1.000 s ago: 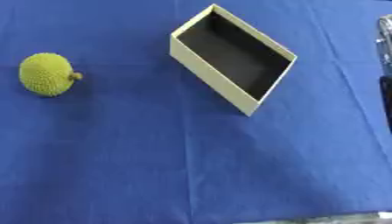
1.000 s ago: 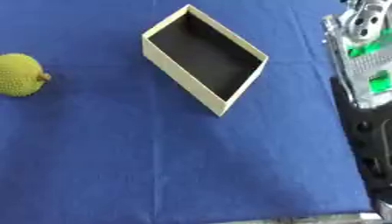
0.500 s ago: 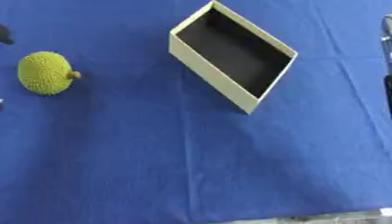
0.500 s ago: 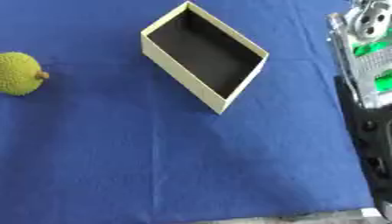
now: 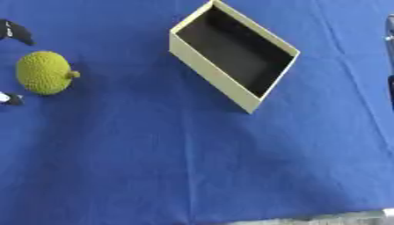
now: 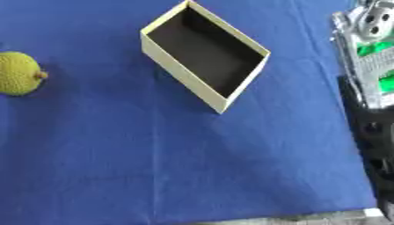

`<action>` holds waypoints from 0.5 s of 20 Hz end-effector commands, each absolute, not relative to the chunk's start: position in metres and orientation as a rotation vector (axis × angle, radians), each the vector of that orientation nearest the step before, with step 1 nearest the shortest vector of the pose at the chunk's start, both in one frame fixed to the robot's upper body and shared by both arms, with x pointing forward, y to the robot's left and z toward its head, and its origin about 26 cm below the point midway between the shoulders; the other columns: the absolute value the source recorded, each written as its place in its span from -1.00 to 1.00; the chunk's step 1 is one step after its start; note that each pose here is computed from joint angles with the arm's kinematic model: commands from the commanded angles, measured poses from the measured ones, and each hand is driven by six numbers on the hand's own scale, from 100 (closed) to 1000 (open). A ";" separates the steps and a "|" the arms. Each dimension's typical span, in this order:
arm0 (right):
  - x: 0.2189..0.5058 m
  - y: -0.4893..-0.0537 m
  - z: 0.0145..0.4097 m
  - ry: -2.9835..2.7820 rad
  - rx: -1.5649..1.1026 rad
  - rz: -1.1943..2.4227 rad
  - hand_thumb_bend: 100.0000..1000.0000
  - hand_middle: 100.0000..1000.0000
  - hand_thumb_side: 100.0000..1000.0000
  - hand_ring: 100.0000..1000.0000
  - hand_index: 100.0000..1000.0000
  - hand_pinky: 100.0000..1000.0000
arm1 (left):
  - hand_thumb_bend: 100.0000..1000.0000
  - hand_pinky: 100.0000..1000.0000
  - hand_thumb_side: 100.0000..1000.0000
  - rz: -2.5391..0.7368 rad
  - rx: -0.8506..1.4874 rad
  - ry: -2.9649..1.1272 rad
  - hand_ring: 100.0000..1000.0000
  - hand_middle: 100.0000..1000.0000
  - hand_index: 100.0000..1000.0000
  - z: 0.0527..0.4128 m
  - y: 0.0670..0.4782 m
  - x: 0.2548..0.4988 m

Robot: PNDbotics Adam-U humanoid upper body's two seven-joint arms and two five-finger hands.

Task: Pick up objects on the table and place them in the box.

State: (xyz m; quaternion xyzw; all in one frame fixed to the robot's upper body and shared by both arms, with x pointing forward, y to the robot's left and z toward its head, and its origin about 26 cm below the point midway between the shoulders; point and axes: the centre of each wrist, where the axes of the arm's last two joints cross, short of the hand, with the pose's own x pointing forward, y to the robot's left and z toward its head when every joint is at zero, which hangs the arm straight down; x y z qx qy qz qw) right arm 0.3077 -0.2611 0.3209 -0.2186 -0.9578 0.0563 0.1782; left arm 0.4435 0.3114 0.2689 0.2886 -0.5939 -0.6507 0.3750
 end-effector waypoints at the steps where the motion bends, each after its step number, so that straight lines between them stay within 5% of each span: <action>1: 0.303 -0.261 0.330 -2.743 -0.616 0.169 -0.48 0.49 0.57 0.48 0.64 0.57 | 0.37 0.82 -1.00 -1.683 0.753 -1.539 0.84 0.74 0.68 0.279 0.306 0.448; 10: 0.303 -0.259 0.330 -2.746 -0.598 0.167 -0.48 0.49 0.57 0.48 0.64 0.57 | 0.20 0.66 -1.00 -1.738 0.723 -1.541 0.73 0.59 0.60 0.274 0.287 0.463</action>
